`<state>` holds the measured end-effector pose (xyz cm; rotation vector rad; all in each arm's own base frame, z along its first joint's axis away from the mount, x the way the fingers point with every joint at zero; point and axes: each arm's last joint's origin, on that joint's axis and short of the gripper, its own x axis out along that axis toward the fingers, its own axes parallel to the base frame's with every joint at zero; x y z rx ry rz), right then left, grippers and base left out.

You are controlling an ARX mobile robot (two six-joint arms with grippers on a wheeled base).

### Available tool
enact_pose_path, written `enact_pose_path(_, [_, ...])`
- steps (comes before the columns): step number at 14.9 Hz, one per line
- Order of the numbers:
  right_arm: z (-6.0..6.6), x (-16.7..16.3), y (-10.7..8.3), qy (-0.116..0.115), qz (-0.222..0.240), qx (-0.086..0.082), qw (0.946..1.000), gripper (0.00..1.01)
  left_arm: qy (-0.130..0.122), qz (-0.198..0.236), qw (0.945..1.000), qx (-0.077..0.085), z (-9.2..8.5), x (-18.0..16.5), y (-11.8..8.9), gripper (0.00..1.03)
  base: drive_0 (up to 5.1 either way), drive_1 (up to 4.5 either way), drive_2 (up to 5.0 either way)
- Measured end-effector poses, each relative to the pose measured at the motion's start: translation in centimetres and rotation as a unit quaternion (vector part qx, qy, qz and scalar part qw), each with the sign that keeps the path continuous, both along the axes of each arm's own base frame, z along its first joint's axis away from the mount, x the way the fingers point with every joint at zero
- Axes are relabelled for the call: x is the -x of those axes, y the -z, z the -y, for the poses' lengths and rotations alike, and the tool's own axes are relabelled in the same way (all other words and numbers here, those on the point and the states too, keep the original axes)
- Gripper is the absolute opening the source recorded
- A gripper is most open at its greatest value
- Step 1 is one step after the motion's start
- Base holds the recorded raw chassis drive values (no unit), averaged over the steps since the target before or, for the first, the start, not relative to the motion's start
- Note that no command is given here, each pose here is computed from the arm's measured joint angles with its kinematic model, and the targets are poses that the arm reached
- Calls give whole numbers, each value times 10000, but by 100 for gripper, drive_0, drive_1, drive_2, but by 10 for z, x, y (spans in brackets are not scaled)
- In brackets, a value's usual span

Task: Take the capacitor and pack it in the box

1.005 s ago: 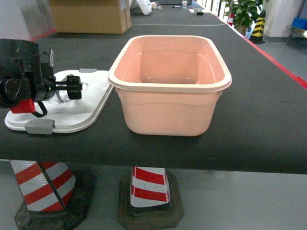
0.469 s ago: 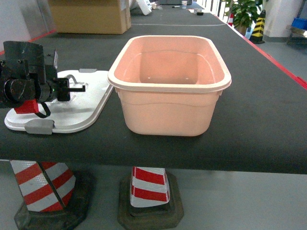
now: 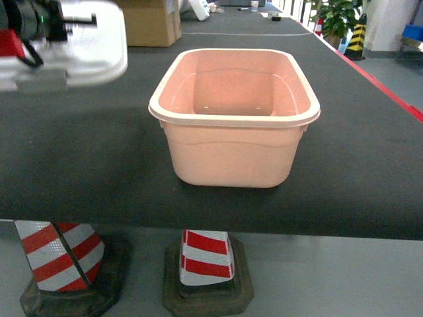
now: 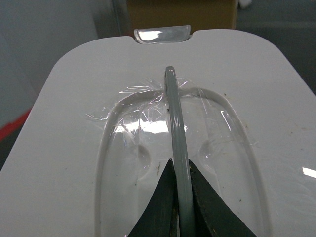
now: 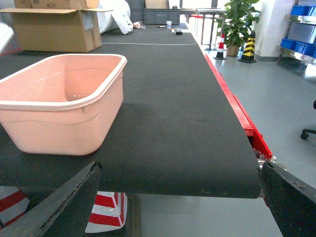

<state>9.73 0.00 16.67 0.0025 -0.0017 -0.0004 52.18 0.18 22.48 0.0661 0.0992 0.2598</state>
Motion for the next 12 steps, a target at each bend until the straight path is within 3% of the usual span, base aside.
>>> enact_pose_path(3, [0,0,0,0,0,0,10000,98,152,685,9975,34,38,12,-58,2,0,0,0])
enact_pose_path(4, [0,0,0,0,0,0,10000,98,208,741,9970,46,50,14,-63,2,0,0,0])
enact_pose_path(6, [0,0,0,0,0,0,10000,98,390,732,9965,77,74,18,-66,2,0,0,0])
enact_pose_path(9, [0,0,0,0,2,0,10000,98,771,457,9959,117,120,22,-51,2,0,0,0])
enact_pose_path(12, [0,0,0,-2,0,0,10000,98,984,272,9946,166,148,24,-43,2,0,0,0])
